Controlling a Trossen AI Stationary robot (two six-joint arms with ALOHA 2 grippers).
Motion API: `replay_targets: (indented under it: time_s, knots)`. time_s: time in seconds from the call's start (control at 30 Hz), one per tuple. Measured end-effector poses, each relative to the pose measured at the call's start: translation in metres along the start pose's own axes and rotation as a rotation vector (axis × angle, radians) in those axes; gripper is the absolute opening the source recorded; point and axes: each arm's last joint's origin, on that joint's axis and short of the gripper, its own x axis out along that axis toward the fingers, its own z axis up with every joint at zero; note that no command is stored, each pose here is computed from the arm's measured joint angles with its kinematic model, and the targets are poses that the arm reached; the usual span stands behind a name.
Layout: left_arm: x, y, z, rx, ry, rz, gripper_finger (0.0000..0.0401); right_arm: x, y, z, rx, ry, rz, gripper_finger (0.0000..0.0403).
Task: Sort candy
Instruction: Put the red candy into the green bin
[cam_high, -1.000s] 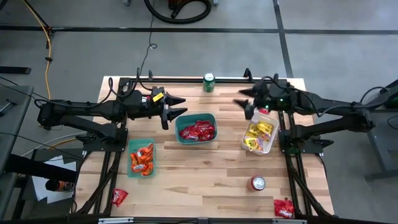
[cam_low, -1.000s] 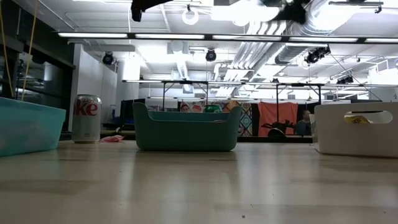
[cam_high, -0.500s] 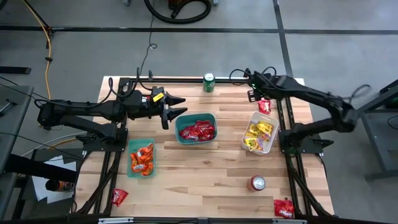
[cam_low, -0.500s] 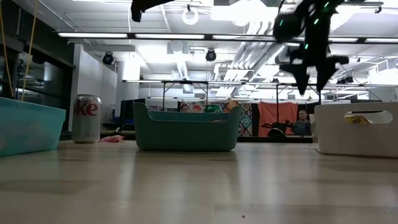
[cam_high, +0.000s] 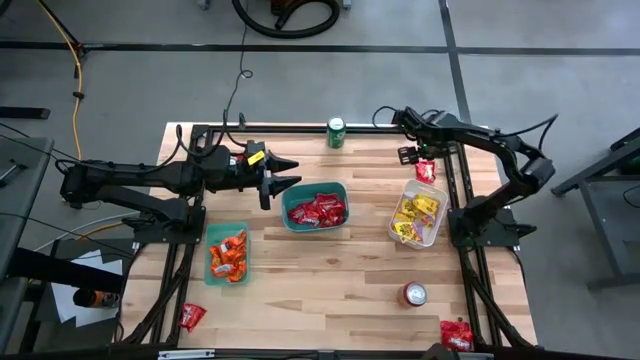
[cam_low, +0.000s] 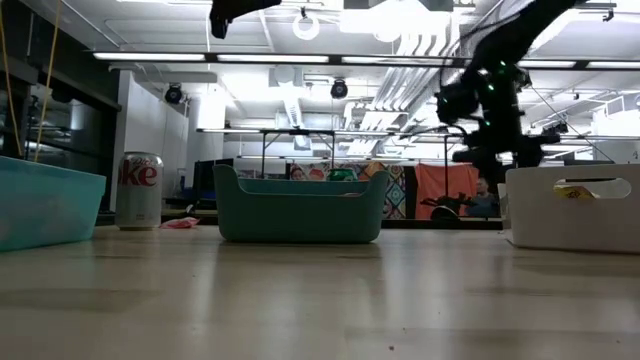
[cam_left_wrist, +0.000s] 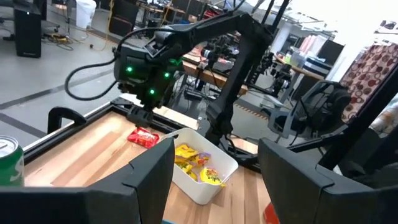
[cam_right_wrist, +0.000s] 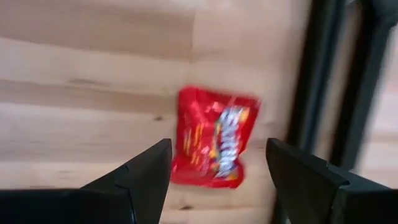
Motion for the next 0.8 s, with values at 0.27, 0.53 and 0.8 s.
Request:
replay_targets:
  time_s: [0.27,0.53,0.8]
  knots:
    - [0.0,0.001,-0.002,0.003,0.023,0.007,0.0217,0.051,-0.016,-0.028,0.138,0.12,0.082,0.0257]
    - [0.0,0.001,-0.003,0.003,0.027,0.008,0.0217,0.072,-0.009,-0.044,0.194,0.066,0.155,0.0245]
    - [0.0,0.001,-0.003,0.003,0.024,0.019,0.0217,0.047,-0.011,-0.036,0.095,-0.039,0.223,0.0061]
